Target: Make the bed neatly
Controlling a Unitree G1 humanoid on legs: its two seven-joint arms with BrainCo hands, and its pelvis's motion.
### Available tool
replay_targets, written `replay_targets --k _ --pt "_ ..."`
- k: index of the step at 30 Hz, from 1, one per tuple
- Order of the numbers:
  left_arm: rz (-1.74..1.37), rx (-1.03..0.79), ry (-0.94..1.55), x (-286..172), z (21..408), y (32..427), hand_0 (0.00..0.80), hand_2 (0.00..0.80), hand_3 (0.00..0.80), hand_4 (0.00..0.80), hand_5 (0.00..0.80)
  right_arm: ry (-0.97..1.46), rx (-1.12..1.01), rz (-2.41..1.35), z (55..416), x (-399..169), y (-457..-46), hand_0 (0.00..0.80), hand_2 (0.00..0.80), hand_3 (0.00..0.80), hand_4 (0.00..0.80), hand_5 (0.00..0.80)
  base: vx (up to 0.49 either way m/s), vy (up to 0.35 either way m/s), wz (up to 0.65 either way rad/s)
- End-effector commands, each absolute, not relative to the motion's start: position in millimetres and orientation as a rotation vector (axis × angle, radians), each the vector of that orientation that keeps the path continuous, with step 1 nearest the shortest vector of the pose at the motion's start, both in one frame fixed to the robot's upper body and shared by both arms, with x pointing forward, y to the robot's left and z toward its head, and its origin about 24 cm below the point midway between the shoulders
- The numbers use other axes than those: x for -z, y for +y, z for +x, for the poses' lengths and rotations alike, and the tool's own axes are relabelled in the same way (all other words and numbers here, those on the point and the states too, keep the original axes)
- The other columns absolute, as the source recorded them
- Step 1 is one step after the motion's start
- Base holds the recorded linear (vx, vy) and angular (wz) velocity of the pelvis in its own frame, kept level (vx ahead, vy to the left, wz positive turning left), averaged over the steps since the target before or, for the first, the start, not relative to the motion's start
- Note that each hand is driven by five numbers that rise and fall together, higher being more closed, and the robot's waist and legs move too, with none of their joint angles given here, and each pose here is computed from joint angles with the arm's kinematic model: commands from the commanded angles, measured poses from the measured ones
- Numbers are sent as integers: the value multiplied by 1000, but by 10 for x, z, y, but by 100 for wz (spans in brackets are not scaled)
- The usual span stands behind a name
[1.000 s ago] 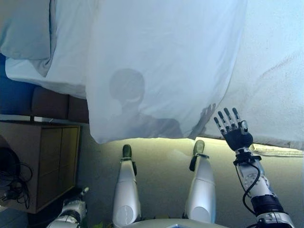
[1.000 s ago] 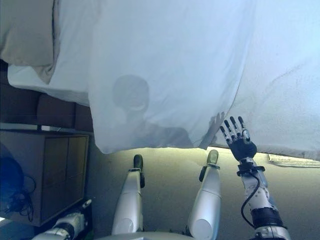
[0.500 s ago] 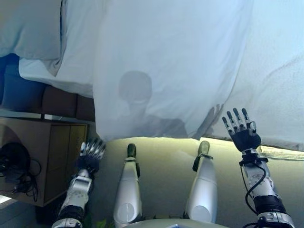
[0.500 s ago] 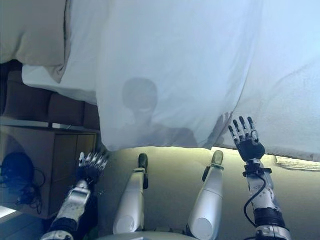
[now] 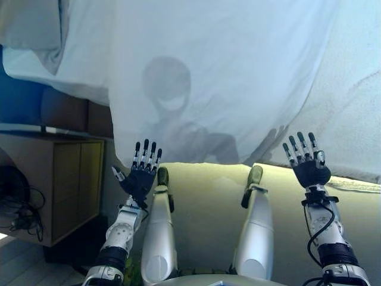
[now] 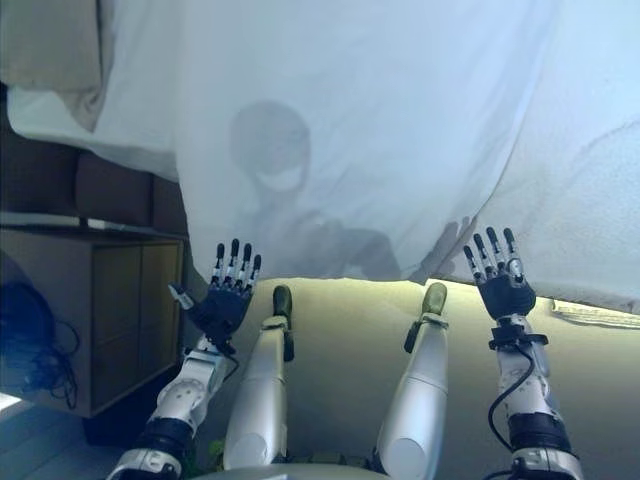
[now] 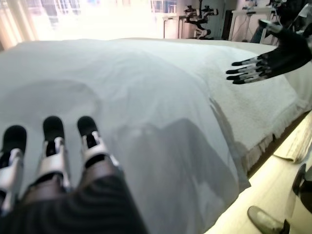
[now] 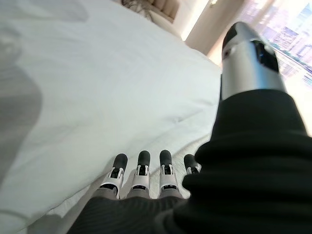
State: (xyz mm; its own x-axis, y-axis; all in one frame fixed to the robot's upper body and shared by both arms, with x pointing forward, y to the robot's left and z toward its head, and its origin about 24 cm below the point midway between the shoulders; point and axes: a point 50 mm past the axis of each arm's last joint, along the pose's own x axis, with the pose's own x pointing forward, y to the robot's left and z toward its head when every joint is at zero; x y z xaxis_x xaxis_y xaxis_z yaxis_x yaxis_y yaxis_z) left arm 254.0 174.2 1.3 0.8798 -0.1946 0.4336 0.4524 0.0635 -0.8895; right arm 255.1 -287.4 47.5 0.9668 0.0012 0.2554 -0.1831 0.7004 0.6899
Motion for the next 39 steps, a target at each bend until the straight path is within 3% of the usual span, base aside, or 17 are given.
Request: replay_targets --k 1,7,9,10,11,12,13,14,15,17,18,25,27,28,31,34,39 --pt "-1365 494 -269 -139 2630 1878 0 0 0 0 0 -398 -178 738 2577 -824 -2888 0 0 0 0 0 -44 25 11" --pt "-1308 331 -139 -396 2861 1926 0 0 0 0 0 -481 -232 719 2642 -1105 -2868 0 0 0 0 0 -32 40 7" --pt "-1315 401 -72 -553 2872 1816 0 0 0 0 0 -502 -244 713 2658 -1241 -2847 0 0 0 0 0 0 0 0" --pt "-910 254 -225 -626 2887 1999 0 0 0 0 0 -506 -247 712 2663 -1269 -2837 0 0 0 0 0 -25 31 5" --pt "-903 248 -217 -555 2877 2067 0 0 0 0 0 -513 -251 705 2687 -1346 -2845 0 0 0 0 0 -16 67 5" --pt "-1256 327 -73 -458 2881 1974 0 0 0 0 0 -518 -250 700 2703 -1378 -2861 0 0 0 0 0 -20 101 4" --pt "-1252 335 -71 -465 2891 1938 0 0 0 0 0 -520 -246 698 2722 -1385 -2835 0 0 0 0 0 0 77 5" --pt "-1235 424 -109 -444 2882 1825 0 0 0 0 0 -521 -240 700 2740 -1406 -2808 0 0 0 0 0 9 37 1" --pt "-865 270 -218 -430 2902 1955 0 0 0 0 0 -523 -234 702 2761 -1417 -2804 0 0 0 0 0 0 0 0" --pt "-838 263 -225 -478 2937 2001 0 0 0 0 0 -537 -223 698 2789 -1467 -2862 0 0 0 0 0 -5 11 3" --pt "-1244 421 -51 -405 2932 1776 0 0 0 0 0 -546 -219 695 2796 -1482 -2867 0 0 0 0 0 -1 5 5" --pt "-1066 198 -132 -495 3032 1814 0 0 0 0 0 -601 -231 687 2795 -1688 -2854 0 0 0 0 0 -9 6 0" --pt "-894 126 -240 -583 3001 1949 0 0 0 0 0 -612 -232 681 2753 -1752 -2876 0 0 0 0 0 -18 16 0" --pt "-811 -238 -85 -405 3008 2150 0 0 0 0 0 -609 -232 685 2755 -1750 -2873 0 0 0 0 0 -13 26 -4" --pt "-557 -601 138 -172 3098 2638 0 0 0 0 0 -582 -252 689 2841 -1734 -2853 0 0 0 0 0 14 52 -5" --pt "-473 -753 156 -283 3094 2850 0 0 0 0 0 -592 -258 703 2838 -1791 -2799 0 0 0 0 0 13 -30 -9" --pt "-454 -847 177 -47 2786 3061 0 0 0 0 0 -592 -253 690 2808 -1832 -2742 0 0 0 0 0 35 -21 -6"
